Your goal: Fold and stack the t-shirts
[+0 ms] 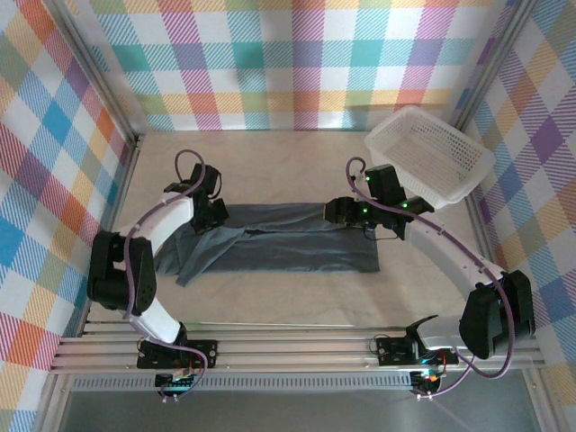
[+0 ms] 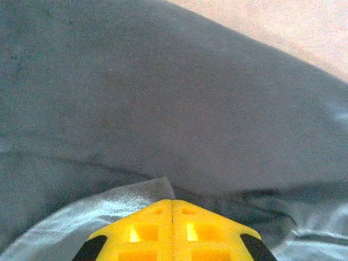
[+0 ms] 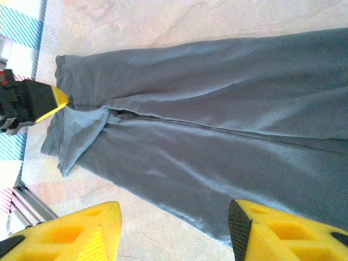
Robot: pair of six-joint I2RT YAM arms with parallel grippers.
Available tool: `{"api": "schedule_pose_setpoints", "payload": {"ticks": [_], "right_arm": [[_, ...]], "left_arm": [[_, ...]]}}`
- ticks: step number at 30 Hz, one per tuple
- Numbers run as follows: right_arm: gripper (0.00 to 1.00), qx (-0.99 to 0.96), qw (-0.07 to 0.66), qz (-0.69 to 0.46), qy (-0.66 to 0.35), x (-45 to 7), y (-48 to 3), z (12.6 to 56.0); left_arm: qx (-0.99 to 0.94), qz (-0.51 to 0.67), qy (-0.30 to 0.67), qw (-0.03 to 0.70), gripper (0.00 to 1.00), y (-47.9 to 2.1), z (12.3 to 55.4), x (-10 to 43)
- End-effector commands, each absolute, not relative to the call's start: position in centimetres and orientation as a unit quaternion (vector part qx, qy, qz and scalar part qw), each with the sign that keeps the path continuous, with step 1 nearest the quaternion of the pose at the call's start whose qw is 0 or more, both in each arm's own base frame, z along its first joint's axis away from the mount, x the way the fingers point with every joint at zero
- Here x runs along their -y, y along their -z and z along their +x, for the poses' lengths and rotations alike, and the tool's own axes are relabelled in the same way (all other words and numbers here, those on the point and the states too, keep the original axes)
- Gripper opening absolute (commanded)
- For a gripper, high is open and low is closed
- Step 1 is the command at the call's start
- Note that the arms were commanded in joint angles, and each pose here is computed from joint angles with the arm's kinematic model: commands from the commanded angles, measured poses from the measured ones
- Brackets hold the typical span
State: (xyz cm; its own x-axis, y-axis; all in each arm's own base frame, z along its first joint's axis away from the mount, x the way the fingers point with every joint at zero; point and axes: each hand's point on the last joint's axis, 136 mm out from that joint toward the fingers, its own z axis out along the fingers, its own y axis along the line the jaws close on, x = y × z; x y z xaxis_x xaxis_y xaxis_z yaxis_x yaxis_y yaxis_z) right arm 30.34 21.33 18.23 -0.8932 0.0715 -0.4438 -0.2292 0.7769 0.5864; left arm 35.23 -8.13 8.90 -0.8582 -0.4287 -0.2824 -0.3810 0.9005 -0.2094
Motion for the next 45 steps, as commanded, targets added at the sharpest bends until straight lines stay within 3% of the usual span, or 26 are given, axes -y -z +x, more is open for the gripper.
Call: {"api": "schedule_pose_setpoints", "payload": {"ticks": [1, 29, 31, 34, 36, 39, 42, 45], "right_arm": [[0.55, -0.907, 0.24, -0.053, -0.342, -21.6, -19.8, 30.0], [0.55, -0.911, 0.221, -0.047, -0.344, -21.6, -18.9, 29.4], [0.55, -0.912, 0.219, -0.047, -0.344, -21.7, -18.9, 29.4], [0.55, -0.912, 0.219, -0.047, -0.344, -21.7, -18.8, 29.5], [0.55, -0.912, 0.22, -0.047, -0.344, -21.7, -18.8, 29.6], [0.55, -0.912, 0.216, -0.047, -0.347, -21.9, -18.6, 29.6], [0.55, -0.911, 0.209, -0.047, -0.351, -22.1, -18.2, 29.7], [0.55, -0.91, 0.208, -0.048, -0.356, -22.3, -18.3, 29.6]], "left_arm": [[-0.959, -0.232, 0.089, 0.138, 0.0, -9.1, 32.9, 9.8], [-0.934, -0.336, 0.109, 0.053, 0.0, -4.2, 25.7, 20.3], [-0.932, -0.343, 0.103, 0.056, 0.1, -4.3, 25.3, 20.5], [-0.933, -0.342, 0.084, 0.074, 0.47, -5.6, 24.8, 19.6], [-0.932, -0.34, 0.067, 0.106, 0.49, -7.3, 24.9, 18.1], [-0.935, -0.317, 0.049, 0.153, 0.45, -9.6, 25.9, 15.7], [-0.939, -0.303, 0.026, 0.158, 0.32, -9.6, 27.3, 12.7], [-0.943, -0.3, 0.02, 0.143, 0.27, -8.2, 28.4, 9.8]]}}
